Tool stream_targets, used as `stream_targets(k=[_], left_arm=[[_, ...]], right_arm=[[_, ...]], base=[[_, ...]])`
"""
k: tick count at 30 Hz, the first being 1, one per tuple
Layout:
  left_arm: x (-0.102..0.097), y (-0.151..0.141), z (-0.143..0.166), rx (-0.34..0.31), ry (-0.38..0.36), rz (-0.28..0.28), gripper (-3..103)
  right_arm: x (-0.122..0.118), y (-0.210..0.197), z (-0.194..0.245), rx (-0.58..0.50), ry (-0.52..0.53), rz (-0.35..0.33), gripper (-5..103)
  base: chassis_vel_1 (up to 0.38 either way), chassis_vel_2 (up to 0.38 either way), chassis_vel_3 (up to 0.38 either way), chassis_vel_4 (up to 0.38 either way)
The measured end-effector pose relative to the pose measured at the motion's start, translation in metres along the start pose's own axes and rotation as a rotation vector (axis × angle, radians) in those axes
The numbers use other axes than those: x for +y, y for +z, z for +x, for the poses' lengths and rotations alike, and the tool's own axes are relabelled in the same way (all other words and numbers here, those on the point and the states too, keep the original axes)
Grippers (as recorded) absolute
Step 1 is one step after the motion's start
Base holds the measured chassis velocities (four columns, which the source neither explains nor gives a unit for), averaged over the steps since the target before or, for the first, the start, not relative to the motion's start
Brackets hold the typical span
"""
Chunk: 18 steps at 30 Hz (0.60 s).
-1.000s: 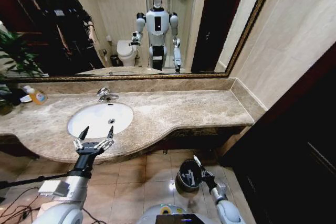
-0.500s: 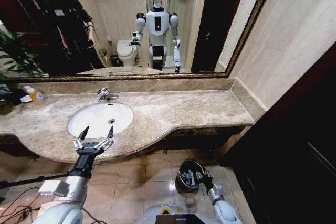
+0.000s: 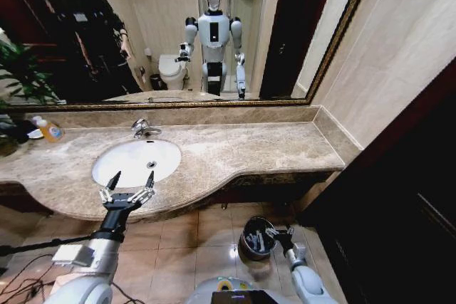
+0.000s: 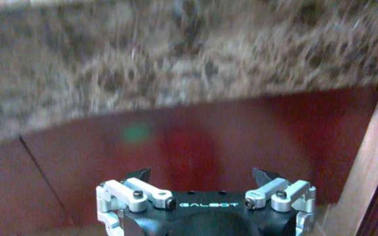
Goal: Pick up the trash from the sink and place it in the trash bin.
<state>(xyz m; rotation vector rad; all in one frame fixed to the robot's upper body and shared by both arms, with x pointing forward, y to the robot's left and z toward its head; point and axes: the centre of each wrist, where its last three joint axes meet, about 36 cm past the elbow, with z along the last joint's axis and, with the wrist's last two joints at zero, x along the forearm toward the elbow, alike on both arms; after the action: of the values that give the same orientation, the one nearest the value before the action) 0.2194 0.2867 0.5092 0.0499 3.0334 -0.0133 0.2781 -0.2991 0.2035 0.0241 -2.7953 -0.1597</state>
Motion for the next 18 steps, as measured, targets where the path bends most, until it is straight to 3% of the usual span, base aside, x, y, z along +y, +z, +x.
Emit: stream_targets(k=[2,6,12,18], left_arm=[[0.000,0.000,0.000,0.000,0.000,0.000,100],[0.000,0.000,0.000,0.000,0.000,0.000,100],[0.000,0.000,0.000,0.000,0.000,0.000,100],[0.000,0.000,0.000,0.000,0.000,0.000,100]], right_arm=[[-0.001,-0.011,0.003,-0.012,-0.012,-0.010,100],[0.000,-0.075,0.020,-0.089,-0.072,-0.043,100],[0.028,-0.177,0.050,-0.189,-0.119,-0.053,100],[0.050,-0.238,0.061,-0.269,-0.126,-0.023,100]], base=[[0.000,0.000,0.000,0.000],[0.000,0.000,0.000,0.000],[0.000,0.000,0.000,0.000],[0.000,0.000,0.000,0.000]])
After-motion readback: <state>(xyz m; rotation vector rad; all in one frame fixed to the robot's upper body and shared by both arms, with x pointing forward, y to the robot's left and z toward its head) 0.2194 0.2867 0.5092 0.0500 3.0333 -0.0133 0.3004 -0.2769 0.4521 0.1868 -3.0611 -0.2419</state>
